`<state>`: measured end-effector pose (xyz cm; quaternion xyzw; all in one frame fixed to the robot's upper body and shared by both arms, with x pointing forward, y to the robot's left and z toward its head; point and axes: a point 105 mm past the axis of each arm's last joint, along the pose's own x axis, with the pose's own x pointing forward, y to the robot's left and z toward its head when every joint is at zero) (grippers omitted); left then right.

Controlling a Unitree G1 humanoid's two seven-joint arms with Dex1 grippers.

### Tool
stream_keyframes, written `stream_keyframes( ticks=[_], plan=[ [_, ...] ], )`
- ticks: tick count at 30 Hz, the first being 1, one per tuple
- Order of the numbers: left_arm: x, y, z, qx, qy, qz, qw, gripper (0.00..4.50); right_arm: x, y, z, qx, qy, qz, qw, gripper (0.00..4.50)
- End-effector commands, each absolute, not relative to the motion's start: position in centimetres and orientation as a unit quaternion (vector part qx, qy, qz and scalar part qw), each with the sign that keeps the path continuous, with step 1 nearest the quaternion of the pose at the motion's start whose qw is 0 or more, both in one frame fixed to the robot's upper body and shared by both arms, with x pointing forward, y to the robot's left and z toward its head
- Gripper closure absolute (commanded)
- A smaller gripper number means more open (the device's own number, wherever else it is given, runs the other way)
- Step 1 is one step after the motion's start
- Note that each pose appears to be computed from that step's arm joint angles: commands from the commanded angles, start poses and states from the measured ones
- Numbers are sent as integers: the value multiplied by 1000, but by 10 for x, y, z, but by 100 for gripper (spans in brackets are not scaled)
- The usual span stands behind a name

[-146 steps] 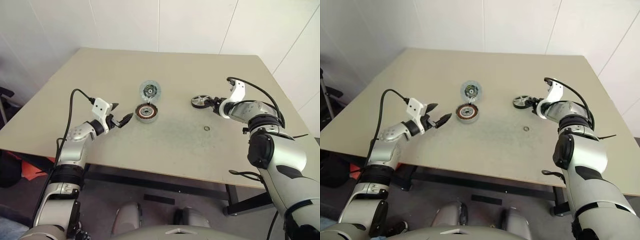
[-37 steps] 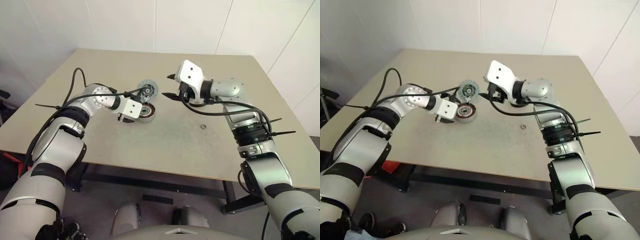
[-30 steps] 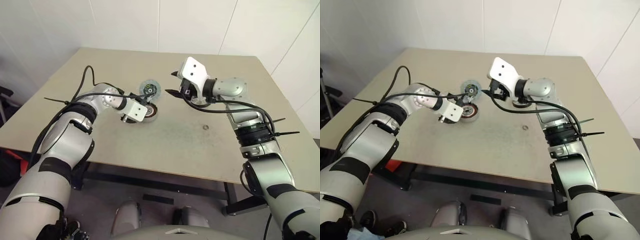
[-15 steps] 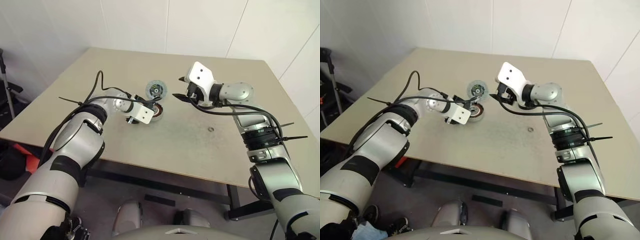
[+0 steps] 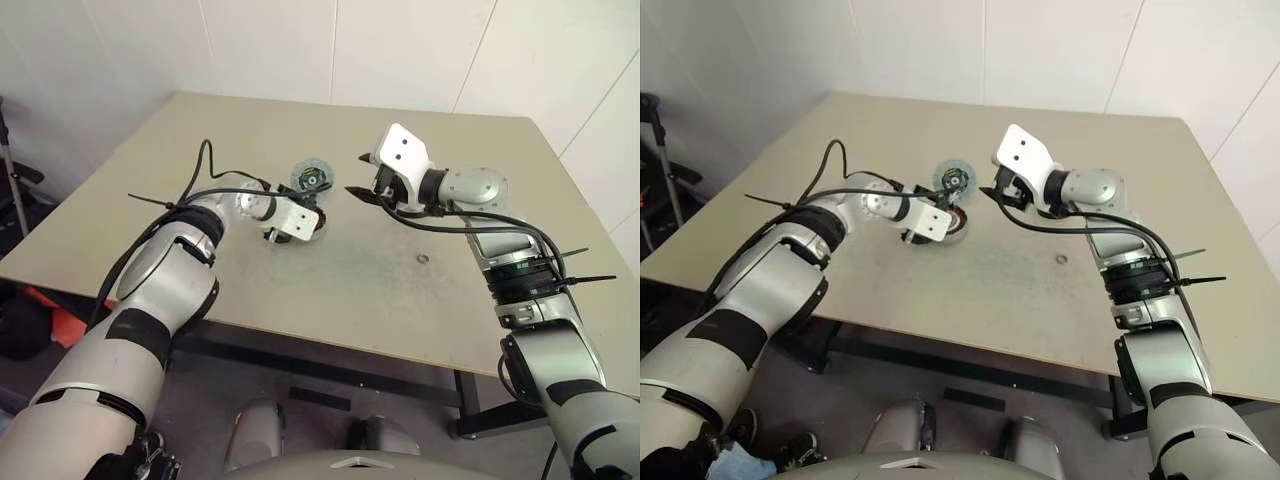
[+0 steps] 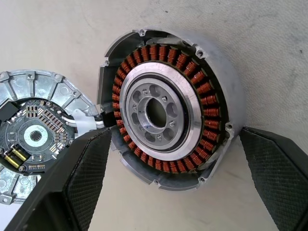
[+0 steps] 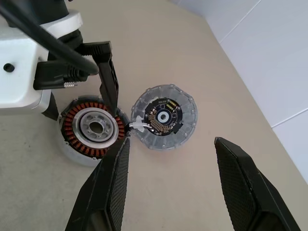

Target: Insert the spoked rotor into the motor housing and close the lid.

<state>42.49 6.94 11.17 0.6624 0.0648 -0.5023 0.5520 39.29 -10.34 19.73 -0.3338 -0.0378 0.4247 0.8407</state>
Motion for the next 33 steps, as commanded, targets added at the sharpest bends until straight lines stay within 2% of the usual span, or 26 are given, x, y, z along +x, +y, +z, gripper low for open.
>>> stream_keyframes(
  ticks=[1,3,8,13,22,30,33],
  plan=[
    [428,64,146,671,38,-504,542,0,391,-101,217,-341,-73,416,840,133],
    [426,63,149,678,38,-512,526,0,391,-100,218,-340,-75,415,840,133],
    [422,63,150,687,51,-527,499,116,392,-99,222,-336,-83,414,842,129],
    [414,67,141,683,83,-556,467,116,393,-100,224,-335,-86,411,844,129],
    [414,72,147,707,122,-555,422,116,394,-101,222,-335,-84,409,844,129],
    [416,69,133,722,149,-541,406,116,394,-101,223,-336,-89,408,844,129],
    [421,62,134,726,138,-523,424,116,393,-100,222,-337,-89,409,843,129]
  ],
)
